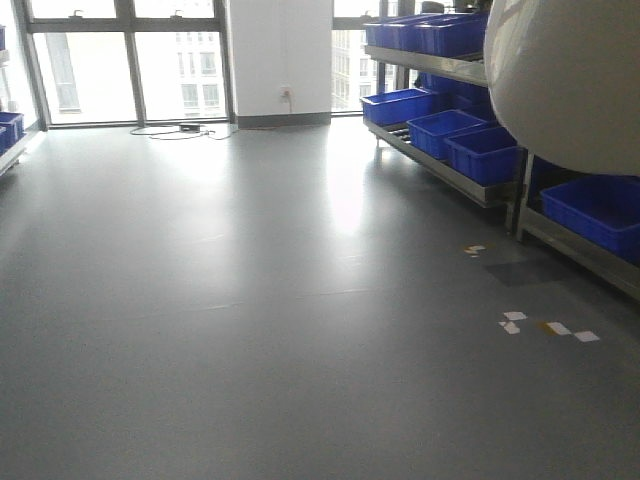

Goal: Move white bin to right shelf second layer
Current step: 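Drive across the room toward the roller shelf with blue crates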

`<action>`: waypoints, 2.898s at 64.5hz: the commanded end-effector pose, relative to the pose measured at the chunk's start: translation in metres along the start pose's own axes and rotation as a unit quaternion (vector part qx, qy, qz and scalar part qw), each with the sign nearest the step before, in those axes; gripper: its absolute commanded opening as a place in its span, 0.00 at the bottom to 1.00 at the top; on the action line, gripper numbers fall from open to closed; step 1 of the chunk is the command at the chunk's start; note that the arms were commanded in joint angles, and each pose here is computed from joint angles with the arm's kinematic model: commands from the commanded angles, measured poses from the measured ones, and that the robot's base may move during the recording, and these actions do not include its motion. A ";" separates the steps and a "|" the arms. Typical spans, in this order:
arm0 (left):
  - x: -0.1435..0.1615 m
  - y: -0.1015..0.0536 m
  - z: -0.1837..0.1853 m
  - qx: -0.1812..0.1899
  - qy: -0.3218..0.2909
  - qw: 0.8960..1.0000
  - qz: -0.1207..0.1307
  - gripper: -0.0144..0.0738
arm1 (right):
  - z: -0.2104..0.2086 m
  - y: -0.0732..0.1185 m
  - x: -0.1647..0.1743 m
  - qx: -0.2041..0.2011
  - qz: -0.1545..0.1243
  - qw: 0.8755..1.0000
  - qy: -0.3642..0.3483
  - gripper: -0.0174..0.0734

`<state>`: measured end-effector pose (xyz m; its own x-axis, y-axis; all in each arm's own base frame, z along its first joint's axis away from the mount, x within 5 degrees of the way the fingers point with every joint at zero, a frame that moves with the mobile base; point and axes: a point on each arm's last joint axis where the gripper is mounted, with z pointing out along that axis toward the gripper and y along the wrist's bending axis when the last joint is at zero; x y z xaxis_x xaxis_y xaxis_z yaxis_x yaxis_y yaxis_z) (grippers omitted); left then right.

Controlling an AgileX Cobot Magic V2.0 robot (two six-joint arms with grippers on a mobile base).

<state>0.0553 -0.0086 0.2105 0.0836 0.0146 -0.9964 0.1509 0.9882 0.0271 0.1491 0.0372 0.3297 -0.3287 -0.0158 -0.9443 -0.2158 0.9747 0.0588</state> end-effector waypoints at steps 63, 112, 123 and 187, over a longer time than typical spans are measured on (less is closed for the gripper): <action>0.003 0.001 -0.001 -0.004 -0.033 0.999 -0.006 0.26 | -0.007 0.000 -0.021 -0.003 0.000 0.997 -0.072 0.25; 0.003 0.001 -0.001 -0.004 -0.033 0.999 -0.006 0.26 | -0.007 0.000 -0.021 -0.003 0.000 0.997 -0.072 0.25; 0.003 0.001 -0.001 -0.004 -0.033 0.999 -0.006 0.26 | -0.007 0.000 -0.021 -0.003 0.000 0.997 -0.072 0.25; 0.003 0.001 -0.001 -0.004 -0.033 0.999 -0.006 0.26 | -0.007 0.000 -0.021 -0.003 0.000 0.997 -0.072 0.25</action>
<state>0.0553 -0.0086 0.2105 0.0836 0.0146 -0.9964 0.1509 0.9882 0.0271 0.1491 0.0372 0.3297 -0.3287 -0.0158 -0.9443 -0.2158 0.9747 0.0588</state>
